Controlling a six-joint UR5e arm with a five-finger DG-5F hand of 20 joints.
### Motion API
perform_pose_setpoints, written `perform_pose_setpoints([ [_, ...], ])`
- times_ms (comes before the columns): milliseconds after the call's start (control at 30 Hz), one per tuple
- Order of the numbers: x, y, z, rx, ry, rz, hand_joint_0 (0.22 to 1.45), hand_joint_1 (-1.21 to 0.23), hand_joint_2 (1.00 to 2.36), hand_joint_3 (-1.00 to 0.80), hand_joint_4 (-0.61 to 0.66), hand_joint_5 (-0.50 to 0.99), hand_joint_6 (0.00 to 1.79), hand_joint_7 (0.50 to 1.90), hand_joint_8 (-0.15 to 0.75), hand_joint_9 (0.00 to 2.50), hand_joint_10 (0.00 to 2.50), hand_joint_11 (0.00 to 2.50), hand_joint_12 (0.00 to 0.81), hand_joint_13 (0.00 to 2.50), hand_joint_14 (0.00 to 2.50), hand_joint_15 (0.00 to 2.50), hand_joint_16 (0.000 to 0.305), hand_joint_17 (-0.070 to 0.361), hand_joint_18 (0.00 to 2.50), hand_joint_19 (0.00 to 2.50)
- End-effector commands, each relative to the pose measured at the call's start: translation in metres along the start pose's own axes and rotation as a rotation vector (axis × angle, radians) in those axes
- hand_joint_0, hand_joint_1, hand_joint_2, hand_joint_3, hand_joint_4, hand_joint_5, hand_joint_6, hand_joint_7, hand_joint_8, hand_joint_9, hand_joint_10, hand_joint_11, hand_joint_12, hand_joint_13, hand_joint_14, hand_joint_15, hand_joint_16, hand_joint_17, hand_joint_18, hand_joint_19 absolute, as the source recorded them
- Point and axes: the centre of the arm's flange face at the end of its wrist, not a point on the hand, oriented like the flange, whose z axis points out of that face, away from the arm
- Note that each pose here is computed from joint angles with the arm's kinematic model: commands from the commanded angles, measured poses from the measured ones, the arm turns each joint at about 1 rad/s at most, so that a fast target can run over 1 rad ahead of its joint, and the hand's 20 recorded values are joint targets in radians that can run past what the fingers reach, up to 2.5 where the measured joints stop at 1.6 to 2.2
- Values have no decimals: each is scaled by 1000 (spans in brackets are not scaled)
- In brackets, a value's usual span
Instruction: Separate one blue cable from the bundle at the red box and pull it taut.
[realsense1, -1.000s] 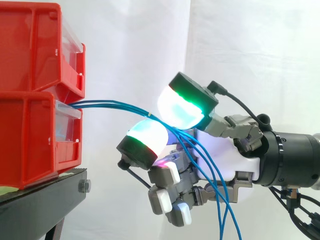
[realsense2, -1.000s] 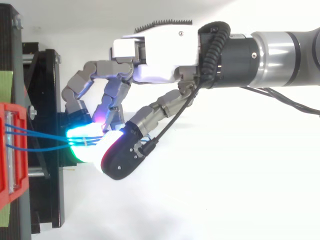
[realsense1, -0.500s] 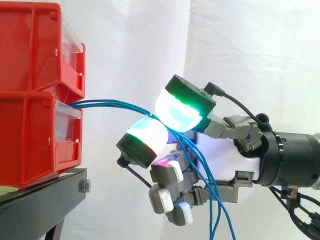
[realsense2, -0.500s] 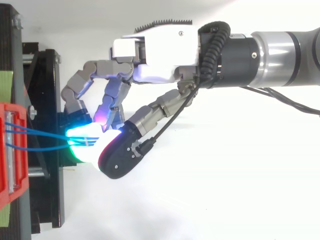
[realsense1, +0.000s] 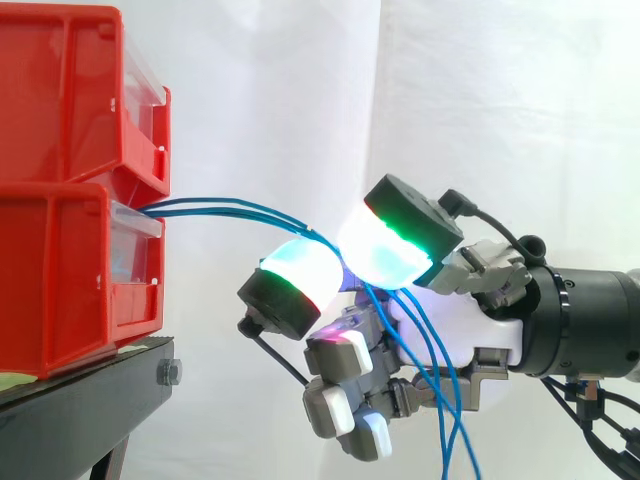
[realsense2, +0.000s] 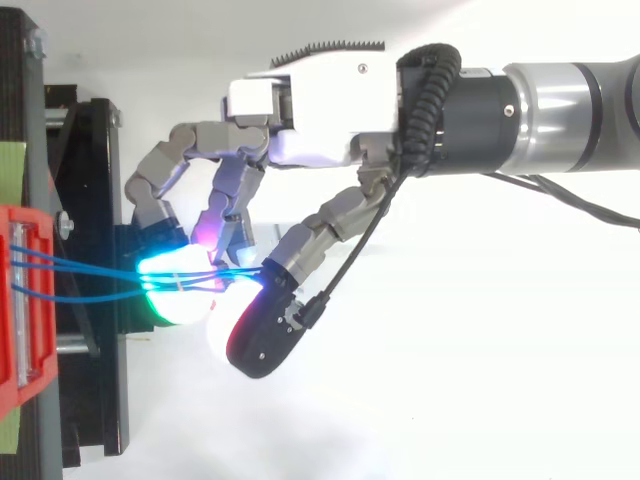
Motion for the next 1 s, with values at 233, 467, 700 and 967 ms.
perform_pose_setpoints([
  [233, 0, -1, -1, 3, 1, -10, 538, -587, 1000, -500, -12, -130, 845, 1094, 318, 1111, 25, 909, 373, 967, 24, 675, 51, 115, 962, 937],
  [467, 0, 0, 0, 0, 1, -12, 610, -719, 1015, -310, 2, -137, 848, 1198, 316, 1112, 24, 918, 361, 965, 26, 689, 49, 111, 943, 951],
  [700, 0, -1, 0, 2, 1, -12, 790, -883, 1013, -336, -114, -173, 923, 1361, 304, 1058, 24, 937, 357, 966, 27, 679, 49, 110, 936, 903],
  [967, 0, -1, -1, 2, 8, -12, 817, -904, 1000, -500, -142, -176, 940, 1288, 292, 1076, 26, 940, 351, 1005, 27, 690, 48, 108, 958, 863],
])
